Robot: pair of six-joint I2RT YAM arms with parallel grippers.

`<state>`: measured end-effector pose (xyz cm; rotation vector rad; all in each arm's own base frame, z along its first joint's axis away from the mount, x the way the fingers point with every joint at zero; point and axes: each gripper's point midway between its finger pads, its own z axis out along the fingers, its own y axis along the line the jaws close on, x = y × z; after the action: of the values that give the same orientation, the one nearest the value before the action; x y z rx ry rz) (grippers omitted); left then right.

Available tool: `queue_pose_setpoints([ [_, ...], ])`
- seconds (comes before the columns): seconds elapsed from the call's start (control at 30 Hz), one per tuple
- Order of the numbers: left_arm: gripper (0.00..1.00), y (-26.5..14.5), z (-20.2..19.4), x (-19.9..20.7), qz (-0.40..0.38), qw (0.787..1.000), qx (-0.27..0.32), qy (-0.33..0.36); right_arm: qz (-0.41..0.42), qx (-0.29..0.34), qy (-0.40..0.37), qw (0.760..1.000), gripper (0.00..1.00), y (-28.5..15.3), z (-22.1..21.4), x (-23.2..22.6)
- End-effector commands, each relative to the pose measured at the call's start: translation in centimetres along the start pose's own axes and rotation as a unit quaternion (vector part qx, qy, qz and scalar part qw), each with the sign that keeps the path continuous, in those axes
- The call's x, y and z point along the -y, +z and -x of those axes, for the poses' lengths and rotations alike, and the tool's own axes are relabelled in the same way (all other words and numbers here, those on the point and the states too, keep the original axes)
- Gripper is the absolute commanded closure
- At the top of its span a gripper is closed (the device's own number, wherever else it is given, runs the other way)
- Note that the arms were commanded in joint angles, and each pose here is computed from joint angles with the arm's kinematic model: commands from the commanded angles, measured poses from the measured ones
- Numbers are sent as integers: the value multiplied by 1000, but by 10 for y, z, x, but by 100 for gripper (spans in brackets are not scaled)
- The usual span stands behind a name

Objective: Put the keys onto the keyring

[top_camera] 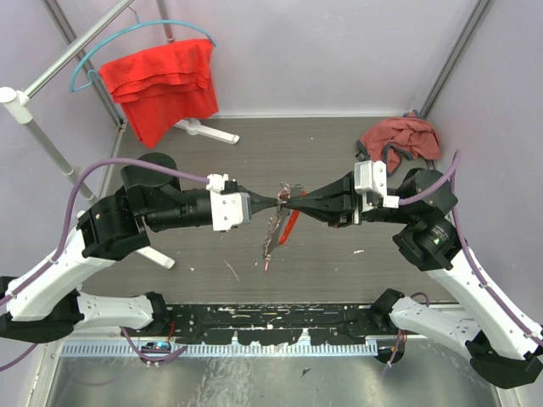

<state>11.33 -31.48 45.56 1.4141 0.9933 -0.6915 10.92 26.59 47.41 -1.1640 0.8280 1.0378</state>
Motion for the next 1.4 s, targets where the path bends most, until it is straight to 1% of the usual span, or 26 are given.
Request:
queue_pose_setpoints([
  [0.0, 100, -2, 11, -4, 3, 1000, 10, 2, -17, 55, -43, 997, 99, -1, 41, 6],
  [0.2, 100, 1, 7, -5, 6, 1000, 4, 1, -45, 74, -35, 996, 99, -1, 46, 15],
  [0.37, 100, 3, 5, -6, 8, 1000, 1, 2, -47, 100, -31, 993, 99, 0, 53, 15],
  [0.67, 100, 4, 5, -7, 10, 1000, 2, 2, -48, 102, -21, 993, 99, 4, 49, 20],
  [0.73, 97, 3, 6, -8, 12, 1000, 2, 2, -53, 103, -25, 993, 99, 3, 50, 20],
  [0.87, 79, -3, 9, -11, 24, 1000, 6, 6, -70, 88, -36, 993, 99, -1, 48, 24],
  [0.93, 74, -7, 12, -13, 29, 999, 9, 9, -74, 81, -41, 993, 99, -3, 47, 24],
  [1.1, 68, -12, 13, -15, 38, 999, 12, 12, -81, 75, -49, 993, 99, -6, 46, 25],
  [1.23, 64, -16, 16, -21, 57, 998, 19, 13, -68, 67, -52, 994, 99, -7, 45, 20],
  [1.37, 62, -17, 27, -22, 65, 997, 48, 7, -49, 62, -52, 996, 99, -5, 43, 14],
])
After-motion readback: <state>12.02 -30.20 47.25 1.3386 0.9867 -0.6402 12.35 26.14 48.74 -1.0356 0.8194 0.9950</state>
